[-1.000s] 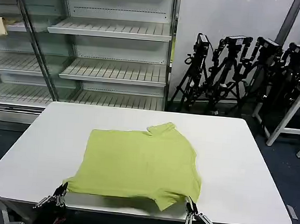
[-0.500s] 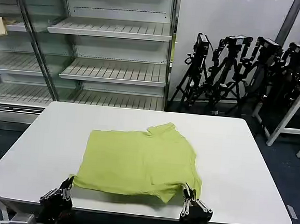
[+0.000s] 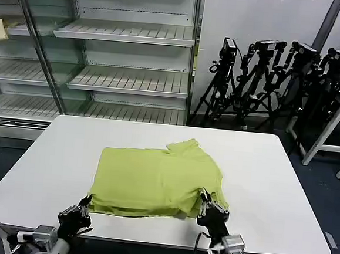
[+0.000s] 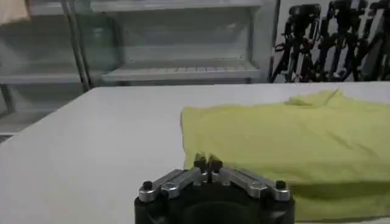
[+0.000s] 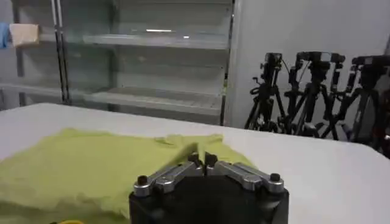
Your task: Fold and organize the clothes.
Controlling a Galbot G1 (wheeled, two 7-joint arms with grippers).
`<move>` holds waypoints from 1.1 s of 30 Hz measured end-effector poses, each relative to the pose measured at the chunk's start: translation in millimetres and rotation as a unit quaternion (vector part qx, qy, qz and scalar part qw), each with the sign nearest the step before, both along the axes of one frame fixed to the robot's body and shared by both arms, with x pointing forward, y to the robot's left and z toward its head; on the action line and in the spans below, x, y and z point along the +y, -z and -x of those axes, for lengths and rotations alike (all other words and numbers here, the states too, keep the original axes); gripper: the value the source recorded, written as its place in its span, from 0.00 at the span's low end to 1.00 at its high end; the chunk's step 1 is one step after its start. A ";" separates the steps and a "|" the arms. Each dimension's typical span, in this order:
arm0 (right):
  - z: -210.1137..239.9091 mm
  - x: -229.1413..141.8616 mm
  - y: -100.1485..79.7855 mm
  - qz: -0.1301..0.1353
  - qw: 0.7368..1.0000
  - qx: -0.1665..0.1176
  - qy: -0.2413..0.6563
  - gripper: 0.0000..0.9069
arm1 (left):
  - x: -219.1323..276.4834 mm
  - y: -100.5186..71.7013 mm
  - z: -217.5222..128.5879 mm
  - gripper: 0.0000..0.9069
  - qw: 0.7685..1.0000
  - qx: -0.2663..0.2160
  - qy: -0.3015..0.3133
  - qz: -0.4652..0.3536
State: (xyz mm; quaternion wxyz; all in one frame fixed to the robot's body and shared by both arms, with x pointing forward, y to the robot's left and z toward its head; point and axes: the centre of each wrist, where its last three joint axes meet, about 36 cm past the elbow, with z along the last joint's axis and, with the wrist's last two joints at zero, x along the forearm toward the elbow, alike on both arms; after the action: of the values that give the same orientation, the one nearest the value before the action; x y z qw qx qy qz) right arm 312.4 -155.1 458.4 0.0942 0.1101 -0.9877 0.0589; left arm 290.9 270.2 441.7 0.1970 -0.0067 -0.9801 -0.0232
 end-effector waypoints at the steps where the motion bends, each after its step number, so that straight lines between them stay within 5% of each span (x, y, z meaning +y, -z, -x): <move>1: -3.9 1.5 1.7 0.003 1.000 0.002 -0.002 0.00 | 0.5 1.7 -2.8 0.02 1.000 0.001 0.000 -0.001; 4: -13.9 5.3 6.9 0.010 1.000 0.006 -0.004 0.00 | 1.1 6.1 -9.6 0.03 1.000 0.002 0.001 -0.003; 5: -16.4 6.6 8.7 0.012 1.000 0.008 -0.004 0.07 | 1.3 7.0 -11.3 0.16 1.000 0.002 0.001 -0.004; 6: -18.7 7.7 10.9 0.015 1.000 0.011 -0.004 0.39 | 1.5 8.0 -12.7 0.32 1.000 0.003 0.000 -0.005; 7: -20.5 9.2 13.4 0.018 1.000 0.014 -0.005 0.39 | 1.4 9.1 -13.3 0.52 1.000 0.004 0.000 -0.005; 8: -21.8 10.6 15.5 0.020 1.000 0.018 -0.006 1.00 | 1.4 9.9 -13.8 0.91 1.000 0.005 0.001 -0.004; 9: -23.1 11.9 17.5 0.022 1.000 0.021 -0.006 1.00 | 1.6 10.5 -14.4 1.00 1.000 0.006 0.000 -0.004; 33: -3.2 -4.5 32.1 0.034 0.999 0.027 0.027 1.00 | -0.9 5.1 10.0 1.00 0.999 0.000 -0.027 0.021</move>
State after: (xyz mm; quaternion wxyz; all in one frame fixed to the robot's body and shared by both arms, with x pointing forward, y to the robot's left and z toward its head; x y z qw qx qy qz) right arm 315.6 -159.6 426.3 0.1264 0.0814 -0.9848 0.0869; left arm 280.9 269.3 436.6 0.1972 0.0158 -0.9802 0.0031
